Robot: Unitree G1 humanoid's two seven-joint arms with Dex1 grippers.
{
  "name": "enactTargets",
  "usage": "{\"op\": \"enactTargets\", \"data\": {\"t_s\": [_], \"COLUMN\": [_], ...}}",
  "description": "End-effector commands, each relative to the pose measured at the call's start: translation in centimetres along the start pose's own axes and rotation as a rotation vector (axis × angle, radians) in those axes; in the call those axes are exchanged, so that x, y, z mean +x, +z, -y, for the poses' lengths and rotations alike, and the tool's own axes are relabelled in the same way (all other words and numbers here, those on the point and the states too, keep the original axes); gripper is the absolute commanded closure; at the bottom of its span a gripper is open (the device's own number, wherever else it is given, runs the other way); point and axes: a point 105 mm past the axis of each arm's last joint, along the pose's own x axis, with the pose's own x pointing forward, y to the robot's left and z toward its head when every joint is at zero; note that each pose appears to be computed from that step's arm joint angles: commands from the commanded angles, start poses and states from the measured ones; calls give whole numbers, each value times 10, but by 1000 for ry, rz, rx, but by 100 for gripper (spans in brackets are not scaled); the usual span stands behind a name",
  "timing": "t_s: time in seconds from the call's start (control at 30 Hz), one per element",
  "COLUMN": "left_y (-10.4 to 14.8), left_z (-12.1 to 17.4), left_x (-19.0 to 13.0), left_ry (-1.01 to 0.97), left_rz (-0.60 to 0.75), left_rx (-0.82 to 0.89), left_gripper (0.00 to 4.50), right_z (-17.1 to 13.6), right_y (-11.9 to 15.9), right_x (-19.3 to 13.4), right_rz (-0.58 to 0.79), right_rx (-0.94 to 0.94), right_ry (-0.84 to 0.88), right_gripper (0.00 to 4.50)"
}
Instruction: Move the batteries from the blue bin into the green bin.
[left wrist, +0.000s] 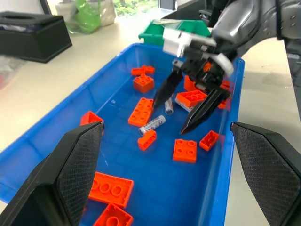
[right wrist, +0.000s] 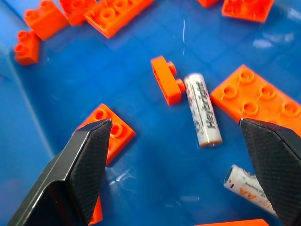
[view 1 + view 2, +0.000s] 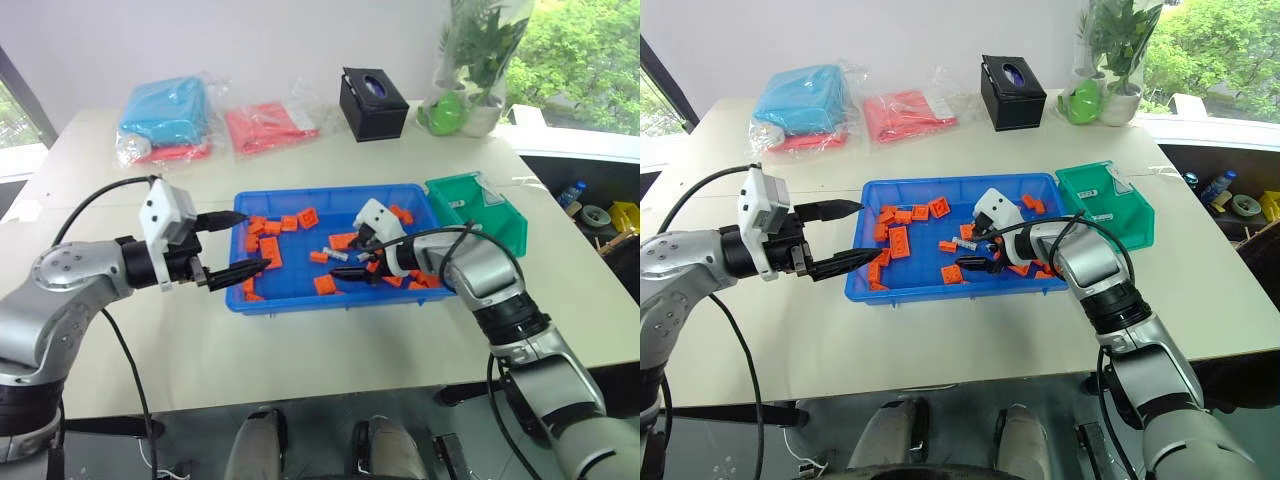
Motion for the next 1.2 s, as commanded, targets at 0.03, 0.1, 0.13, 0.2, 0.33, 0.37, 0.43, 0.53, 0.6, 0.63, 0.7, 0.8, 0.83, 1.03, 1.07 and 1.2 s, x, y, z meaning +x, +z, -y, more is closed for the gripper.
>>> {"op": "enactTargets", "data": {"t_s": [0.03,0.1,0.13,0.2,0.33,0.37,0.43,0.53,0.6,0.63,0.7,0.8,0.83,1.03,1.07,1.2], "left_y": [10,10,10,10,12,13,14,14,14,14,14,13,12,11,11,11], "left_z": [0,1,1,1,0,0,-1,-3,-4,-4,-5,-4,-4,-4,-4,-4], "left_x": [-5,-6,-6,-6,-6,-6,-6,-6,-6,-6,-5,-4,-3,2,3,5], "left_ry": [16,19,20,20,23,23,24,26,26,26,24,19,17,2,-3,-13], "left_rz": [17,17,17,17,19,20,22,24,24,25,26,29,29,40,42,46], "left_rx": [40,41,41,42,46,48,50,51,52,52,52,49,48,44,44,45], "left_gripper": [0,0,0,0,0,0,0,0,0,0,0,0,0,0,0,0], "right_z": [6,9,10,12,16,16,15,13,13,15,23,50,63,121,129,145], "right_y": [10,5,3,1,2,3,7,12,25,33,50,67,67,39,30,4], "right_x": [4,10,12,17,25,25,25,21,11,4,-15,-54,-70,-141,-152,-168], "right_rz": [29,18,14,12,16,22,34,53,98,128,190,266,279,268,251,197], "right_rx": [-12,-7,-6,2,0,-1,-3,-12,-9,-4,15,72,89,193,208,256], "right_ry": [-27,-38,-41,-53,-66,-65,-62,-61,-68,-79,-128,-261,-329,-635,-683,-782], "right_gripper": [7,7,7,7,133,187,287,432,443,443,443,443,443,443,443,443]}}
